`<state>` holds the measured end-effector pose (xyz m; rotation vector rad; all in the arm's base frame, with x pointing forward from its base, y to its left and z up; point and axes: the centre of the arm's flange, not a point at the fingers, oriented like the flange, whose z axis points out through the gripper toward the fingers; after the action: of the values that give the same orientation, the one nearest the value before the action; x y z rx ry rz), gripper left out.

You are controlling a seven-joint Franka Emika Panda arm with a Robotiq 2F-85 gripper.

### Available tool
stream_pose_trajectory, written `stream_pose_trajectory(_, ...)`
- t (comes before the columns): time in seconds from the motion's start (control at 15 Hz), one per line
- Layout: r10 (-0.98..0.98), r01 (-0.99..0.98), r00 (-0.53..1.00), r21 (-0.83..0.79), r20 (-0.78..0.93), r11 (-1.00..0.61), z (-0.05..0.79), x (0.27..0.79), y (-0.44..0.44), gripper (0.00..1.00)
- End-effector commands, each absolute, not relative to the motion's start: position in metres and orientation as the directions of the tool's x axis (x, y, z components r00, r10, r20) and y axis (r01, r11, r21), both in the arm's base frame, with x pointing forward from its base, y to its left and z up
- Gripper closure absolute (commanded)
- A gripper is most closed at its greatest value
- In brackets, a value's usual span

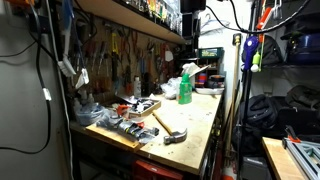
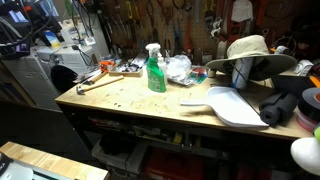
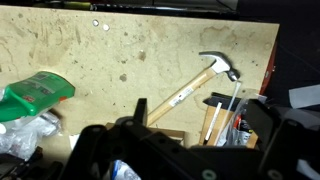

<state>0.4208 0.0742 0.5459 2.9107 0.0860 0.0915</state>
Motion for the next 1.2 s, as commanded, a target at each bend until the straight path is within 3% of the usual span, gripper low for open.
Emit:
stream_pose_trajectory(0.0, -0.023, -0.042, 0.995, 0.194, 0.101, -0.98, 0.554, 0.441, 0.05, 0.0)
stream_pose_trajectory(0.53, -0.433, -0.445, 0.881, 0.026, 0.19, -0.895, 0.594, 0.47, -0.132, 0.0)
stream_pose_trajectory(1.13, -0.784, -0.775, 0.561, -0.164, 0.267, -0.611, 0.618, 0.425, -0.33, 0.0)
